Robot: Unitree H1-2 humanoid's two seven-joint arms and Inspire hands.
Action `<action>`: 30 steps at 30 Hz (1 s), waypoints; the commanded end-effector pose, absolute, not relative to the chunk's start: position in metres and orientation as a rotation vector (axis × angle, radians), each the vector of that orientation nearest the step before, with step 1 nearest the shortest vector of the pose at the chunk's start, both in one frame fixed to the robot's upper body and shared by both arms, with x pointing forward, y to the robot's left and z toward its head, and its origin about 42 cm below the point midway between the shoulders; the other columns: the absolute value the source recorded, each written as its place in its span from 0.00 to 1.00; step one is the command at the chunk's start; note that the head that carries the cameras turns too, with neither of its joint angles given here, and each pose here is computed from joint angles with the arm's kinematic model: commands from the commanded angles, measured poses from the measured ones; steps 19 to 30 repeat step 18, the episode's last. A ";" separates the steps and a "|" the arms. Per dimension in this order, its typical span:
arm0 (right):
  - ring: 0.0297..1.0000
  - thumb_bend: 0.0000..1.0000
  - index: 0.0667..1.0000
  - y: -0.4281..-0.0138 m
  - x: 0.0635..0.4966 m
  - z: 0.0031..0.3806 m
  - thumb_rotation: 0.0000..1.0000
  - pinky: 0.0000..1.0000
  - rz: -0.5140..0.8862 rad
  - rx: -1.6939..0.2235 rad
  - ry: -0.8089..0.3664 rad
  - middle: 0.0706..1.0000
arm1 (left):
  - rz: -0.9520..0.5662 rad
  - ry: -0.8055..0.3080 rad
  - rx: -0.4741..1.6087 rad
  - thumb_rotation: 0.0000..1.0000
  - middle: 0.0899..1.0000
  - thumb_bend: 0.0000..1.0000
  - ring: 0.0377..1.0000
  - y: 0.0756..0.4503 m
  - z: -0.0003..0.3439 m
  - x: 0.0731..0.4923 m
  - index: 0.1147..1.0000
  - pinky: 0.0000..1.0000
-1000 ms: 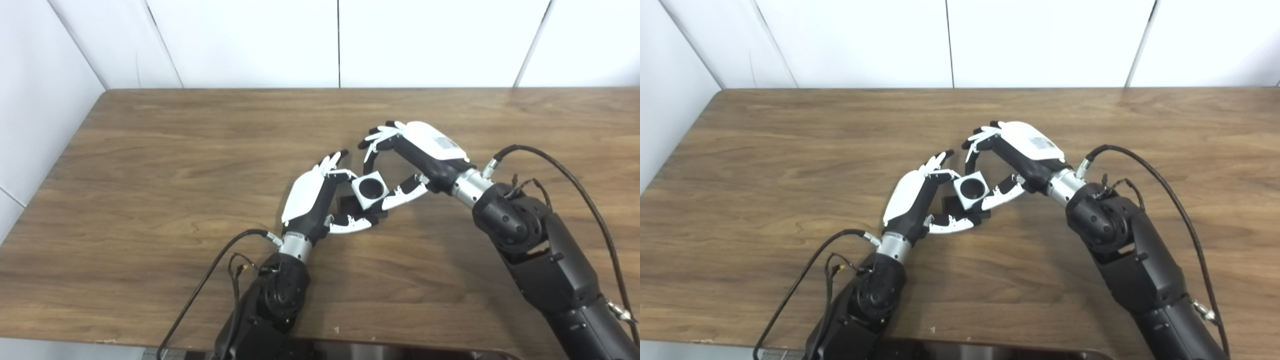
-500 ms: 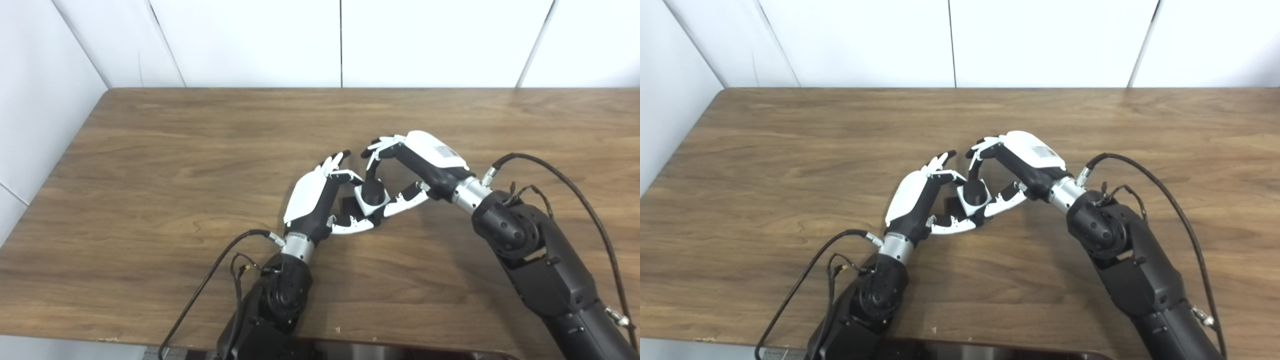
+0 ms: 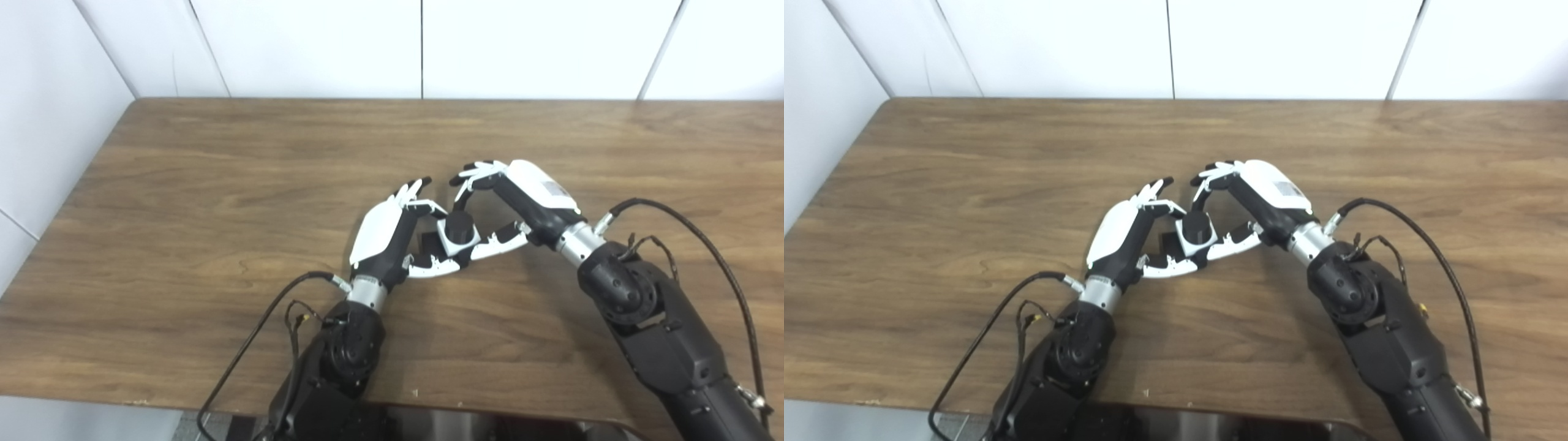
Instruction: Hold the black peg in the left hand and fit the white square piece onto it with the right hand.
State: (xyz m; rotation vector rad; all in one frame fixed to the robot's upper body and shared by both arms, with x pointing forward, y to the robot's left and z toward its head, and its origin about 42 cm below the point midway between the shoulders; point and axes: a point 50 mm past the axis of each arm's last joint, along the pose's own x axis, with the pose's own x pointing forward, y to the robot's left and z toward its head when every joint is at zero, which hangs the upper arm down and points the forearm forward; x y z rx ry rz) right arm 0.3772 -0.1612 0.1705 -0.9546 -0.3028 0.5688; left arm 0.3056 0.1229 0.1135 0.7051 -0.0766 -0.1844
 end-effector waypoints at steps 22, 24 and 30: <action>0.97 0.95 0.95 -0.212 0.352 0.157 0.43 0.95 0.337 -1.035 -0.043 0.93 | -0.171 -0.039 0.749 0.08 0.96 0.52 1.00 0.129 0.103 0.300 0.42 1.00; 0.97 0.95 0.95 -0.212 0.352 0.157 0.43 0.95 0.337 -1.035 -0.043 0.93 | -0.171 -0.039 0.749 0.08 0.96 0.52 1.00 0.129 0.103 0.300 0.42 1.00; 0.97 0.95 0.95 -0.212 0.352 0.157 0.43 0.95 0.337 -1.035 -0.043 0.93 | -0.171 -0.039 0.749 0.08 0.96 0.52 1.00 0.129 0.103 0.300 0.42 1.00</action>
